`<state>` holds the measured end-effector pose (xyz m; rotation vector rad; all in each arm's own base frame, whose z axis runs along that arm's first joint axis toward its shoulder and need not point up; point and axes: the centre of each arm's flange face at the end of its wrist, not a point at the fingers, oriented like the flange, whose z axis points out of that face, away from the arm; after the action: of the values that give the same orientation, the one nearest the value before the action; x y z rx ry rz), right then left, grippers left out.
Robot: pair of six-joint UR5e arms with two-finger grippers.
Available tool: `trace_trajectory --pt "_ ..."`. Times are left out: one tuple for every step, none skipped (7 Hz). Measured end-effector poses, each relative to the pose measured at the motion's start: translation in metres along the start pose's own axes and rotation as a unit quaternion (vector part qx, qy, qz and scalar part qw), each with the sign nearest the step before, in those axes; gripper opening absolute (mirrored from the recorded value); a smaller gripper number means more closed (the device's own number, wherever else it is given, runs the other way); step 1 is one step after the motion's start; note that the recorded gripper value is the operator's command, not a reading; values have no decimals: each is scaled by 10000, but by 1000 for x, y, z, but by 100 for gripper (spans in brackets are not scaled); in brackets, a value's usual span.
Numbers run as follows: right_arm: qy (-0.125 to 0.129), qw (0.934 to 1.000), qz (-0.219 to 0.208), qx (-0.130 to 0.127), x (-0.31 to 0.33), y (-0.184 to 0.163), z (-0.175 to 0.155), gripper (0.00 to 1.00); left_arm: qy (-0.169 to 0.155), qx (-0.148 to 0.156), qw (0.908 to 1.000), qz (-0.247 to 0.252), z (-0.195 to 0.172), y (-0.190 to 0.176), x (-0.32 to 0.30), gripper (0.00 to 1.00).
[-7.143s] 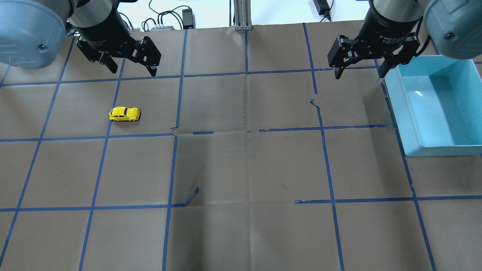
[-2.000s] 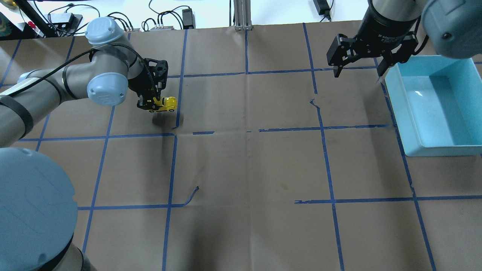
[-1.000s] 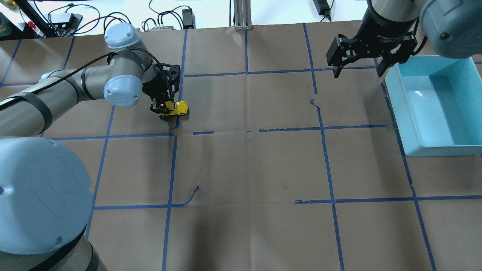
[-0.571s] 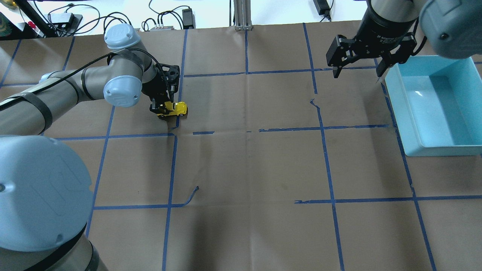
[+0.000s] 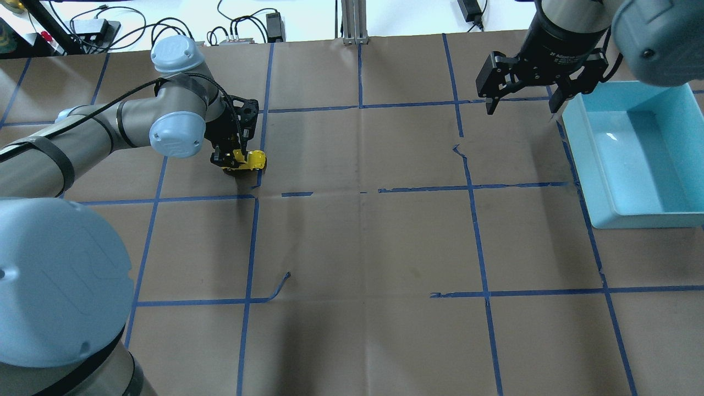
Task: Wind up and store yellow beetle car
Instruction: 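Drag the car backward along the table with the left gripper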
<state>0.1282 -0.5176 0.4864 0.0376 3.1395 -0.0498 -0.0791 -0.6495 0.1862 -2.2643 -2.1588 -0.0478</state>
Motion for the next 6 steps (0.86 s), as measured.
trace_trajectory --pt "-5 10000 5 0 0 0 0 100 -1 28 10000 -72 0 10 1 0" --pt "-7 10000 4 -2 0 0 0 100 2 44 9999 -124 0 17 2 0" --pt "-10 10000 11 -3 0 0 0 100 0 49 9999 -147 0 20 2 0" --pt "-13 10000 27 -7 0 0 0 100 -5 50 9999 -153 1 21 2 0" --pt "-15 10000 41 -11 0 0 0 100 -11 48 9999 -155 1 22 2 0" --pt "-15 10000 46 -15 0 0 1 100 -18 47 9998 -167 1 25 2 0"
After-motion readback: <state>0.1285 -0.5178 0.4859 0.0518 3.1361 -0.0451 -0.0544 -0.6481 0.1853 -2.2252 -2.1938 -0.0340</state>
